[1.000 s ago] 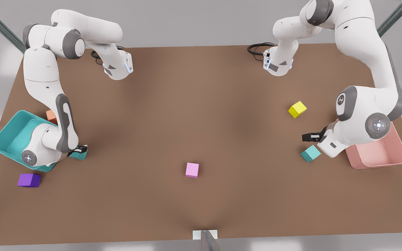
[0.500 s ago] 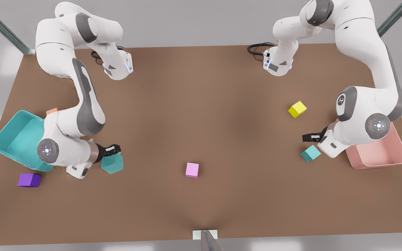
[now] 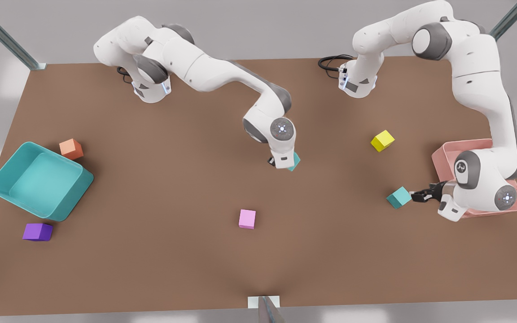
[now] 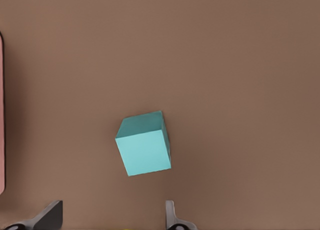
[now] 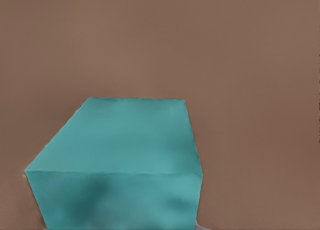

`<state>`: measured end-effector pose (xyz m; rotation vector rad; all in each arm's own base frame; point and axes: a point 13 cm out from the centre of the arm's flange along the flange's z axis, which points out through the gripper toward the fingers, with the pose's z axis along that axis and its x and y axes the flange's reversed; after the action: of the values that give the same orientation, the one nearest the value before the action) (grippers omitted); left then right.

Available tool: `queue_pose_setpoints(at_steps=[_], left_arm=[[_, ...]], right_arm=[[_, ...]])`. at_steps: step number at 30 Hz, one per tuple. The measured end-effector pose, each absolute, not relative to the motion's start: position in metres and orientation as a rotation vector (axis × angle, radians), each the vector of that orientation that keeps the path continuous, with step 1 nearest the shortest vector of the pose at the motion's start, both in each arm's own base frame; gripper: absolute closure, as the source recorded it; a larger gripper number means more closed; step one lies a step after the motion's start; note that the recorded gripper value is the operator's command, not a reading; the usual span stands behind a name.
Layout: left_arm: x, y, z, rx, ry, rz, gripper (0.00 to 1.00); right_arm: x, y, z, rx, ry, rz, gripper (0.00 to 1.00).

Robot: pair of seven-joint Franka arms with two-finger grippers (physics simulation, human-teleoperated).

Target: Stack the two blue cubes on top of each other

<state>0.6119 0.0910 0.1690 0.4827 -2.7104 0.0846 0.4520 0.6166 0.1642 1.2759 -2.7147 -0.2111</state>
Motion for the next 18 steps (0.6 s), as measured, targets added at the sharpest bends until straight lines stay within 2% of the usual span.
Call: queue_pose_setpoints(at_steps=[6,7,8,9,16,17,18], left_arm=[[0.622,0.077,0.117,0.710,-2.692,0.148,0.00],[0.624,0.076,0.112,0.742,-2.691,0.151,0.00],[0.625,0.075,0.109,0.771,-2.690,0.152,0.00],[0.626,0.074,0.108,0.799,-2.688,0.151,0.00],[0.611,0.063,0.099,0.917,-2.664,0.117,0.00],[0.609,0.065,0.094,0.930,-2.662,0.108,0.00],[0.608,0.067,0.089,0.943,-2.663,0.098,0.00]], right_arm=[[0.482,0.609,0.089,1.211,-2.815,-0.150,0.58],[0.484,0.610,0.085,1.207,-2.828,-0.152,0.54],[0.487,0.611,0.083,1.204,-2.840,-0.154,0.12],[0.489,0.612,0.083,1.201,-2.853,-0.153,0.00],[0.500,0.620,0.089,1.178,-2.923,-0.176,0.00],[0.503,0.622,0.103,1.180,-2.938,-0.186,0.00],[0.509,0.625,0.144,1.194,-2.966,-0.205,0.00]])
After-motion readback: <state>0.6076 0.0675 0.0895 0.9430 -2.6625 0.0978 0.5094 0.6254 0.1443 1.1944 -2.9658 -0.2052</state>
